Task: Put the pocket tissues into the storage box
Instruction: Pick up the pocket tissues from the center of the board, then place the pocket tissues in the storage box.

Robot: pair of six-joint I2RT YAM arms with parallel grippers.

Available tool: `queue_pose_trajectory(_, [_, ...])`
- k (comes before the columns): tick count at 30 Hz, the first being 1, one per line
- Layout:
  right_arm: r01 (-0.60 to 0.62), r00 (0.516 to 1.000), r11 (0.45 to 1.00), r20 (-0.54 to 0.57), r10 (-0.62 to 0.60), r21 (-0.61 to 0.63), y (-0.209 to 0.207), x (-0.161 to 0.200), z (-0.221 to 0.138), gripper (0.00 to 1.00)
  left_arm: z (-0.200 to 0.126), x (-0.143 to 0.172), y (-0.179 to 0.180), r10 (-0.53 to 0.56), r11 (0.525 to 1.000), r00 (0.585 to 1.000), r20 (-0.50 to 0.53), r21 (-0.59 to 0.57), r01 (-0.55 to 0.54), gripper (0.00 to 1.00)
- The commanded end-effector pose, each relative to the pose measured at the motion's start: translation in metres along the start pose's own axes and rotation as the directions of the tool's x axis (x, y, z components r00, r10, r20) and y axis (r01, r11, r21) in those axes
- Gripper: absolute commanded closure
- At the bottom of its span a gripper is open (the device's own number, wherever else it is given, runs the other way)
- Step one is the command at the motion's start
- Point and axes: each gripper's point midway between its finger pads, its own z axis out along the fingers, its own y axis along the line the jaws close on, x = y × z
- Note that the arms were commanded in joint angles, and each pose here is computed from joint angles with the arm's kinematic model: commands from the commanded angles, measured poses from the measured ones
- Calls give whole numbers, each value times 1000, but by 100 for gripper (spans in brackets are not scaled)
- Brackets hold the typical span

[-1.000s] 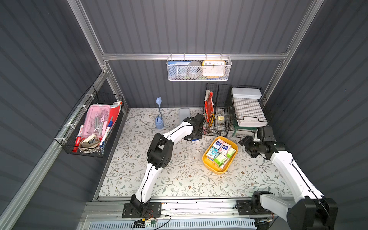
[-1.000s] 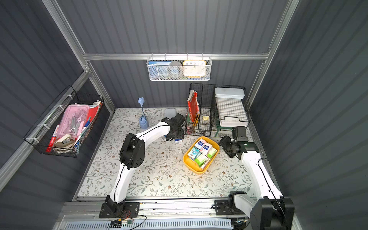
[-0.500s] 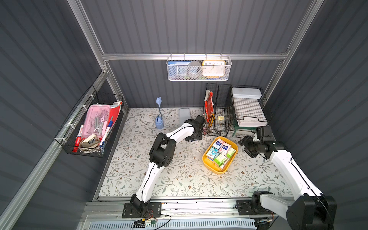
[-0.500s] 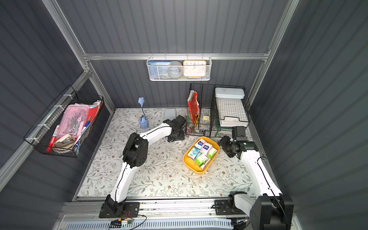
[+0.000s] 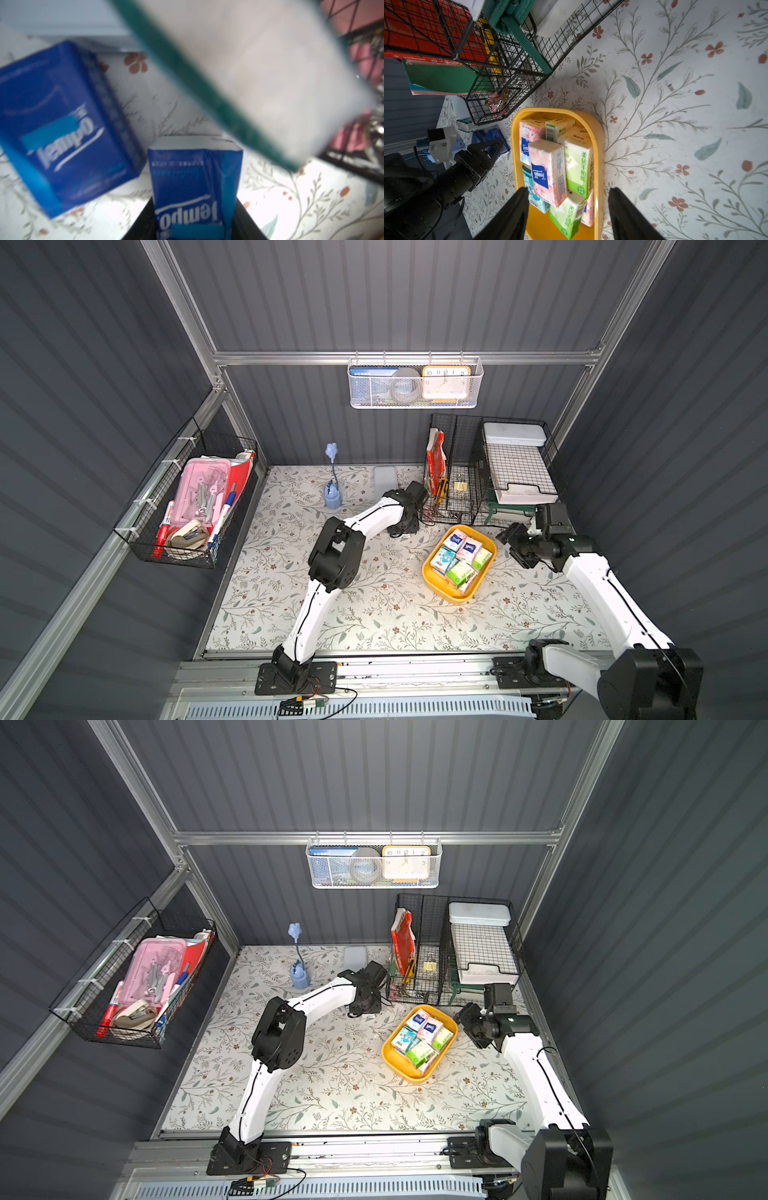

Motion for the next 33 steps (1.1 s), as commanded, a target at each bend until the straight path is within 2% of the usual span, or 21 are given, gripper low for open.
queue_pose_trajectory(1, [11,1000,1000,-6,-11,-14,3,2,-2,35,-38,-4,-3,64,997,997,36,50,-65,54])
queue_pose_trajectory(4, [5,1000,1000,-14,-6,-18,4,4,0,35,-56,6,-11,128,984,991,29,125,-130,54])
queue_pose_trajectory(8, [-4,1000,1000,-18,4,-21,4,7,2,35,-82,20,-19,216,964,976,30,151,-218,54])
queue_pose_trajectory(9, [-6,999,999,-47,4,-48,8,13,2,35,-89,26,-24,247,954,969,28,169,-248,54])
queue_pose_trajectory(18, [-12,999,998,-48,9,-59,10,17,0,35,-139,83,-82,446,856,894,32,277,-437,54])
queue_pose_trajectory(26, [-12,999,998,-45,9,-62,10,20,-5,35,-149,135,-111,498,795,867,32,382,-471,54])
queue_pose_trajectory(33, [-7,999,998,-36,5,-64,10,20,-9,35,-134,150,-114,537,776,843,37,371,-510,54])
